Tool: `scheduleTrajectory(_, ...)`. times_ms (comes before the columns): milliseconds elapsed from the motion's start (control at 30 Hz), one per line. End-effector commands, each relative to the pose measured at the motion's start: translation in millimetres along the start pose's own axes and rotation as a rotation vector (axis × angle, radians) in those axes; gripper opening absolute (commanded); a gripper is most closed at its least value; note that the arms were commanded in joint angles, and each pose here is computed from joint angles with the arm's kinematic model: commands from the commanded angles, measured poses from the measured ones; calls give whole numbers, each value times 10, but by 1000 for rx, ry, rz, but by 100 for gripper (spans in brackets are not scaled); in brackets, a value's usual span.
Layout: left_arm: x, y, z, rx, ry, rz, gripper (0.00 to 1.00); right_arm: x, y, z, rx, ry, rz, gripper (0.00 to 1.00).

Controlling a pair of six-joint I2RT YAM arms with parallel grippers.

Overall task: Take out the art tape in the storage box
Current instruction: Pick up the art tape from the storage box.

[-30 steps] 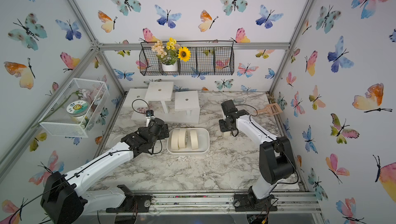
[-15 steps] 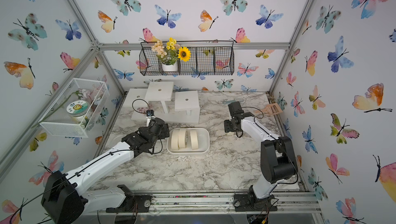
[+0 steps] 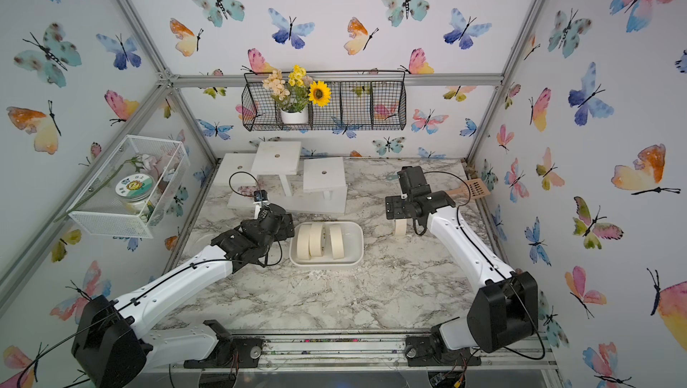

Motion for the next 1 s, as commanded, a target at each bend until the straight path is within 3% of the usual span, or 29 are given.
scheduleTrajectory(0,-48,-37,15,5,5,-2,100,41,312,325,93,124,-15,93)
scheduleTrajectory(167,-72,-47,30,25,13,-6,100,-44,877,705,160,225,-132,86)
scheduleTrajectory(300,-75,-53,60,34,23,8,100,-122,1133,811,165,249,-196,85)
scheduleTrajectory(733,-99,-58,166,59,35,29,99,-233,1515,1016,235,293,-214,85)
scheduleTrajectory(967,-124,-71,181,57,40,28,100,-512,1591,1139,245,337,-181,82)
Point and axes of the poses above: each gripper's point midway between its finger pads, its own x axis back along the fingers, its own y axis along the line the jaws close on, z = x × y, the point moved 8 cm from there along x, back along the fingers, and after that the axes turned 14 degrees about -x, right-handed, at the moved point
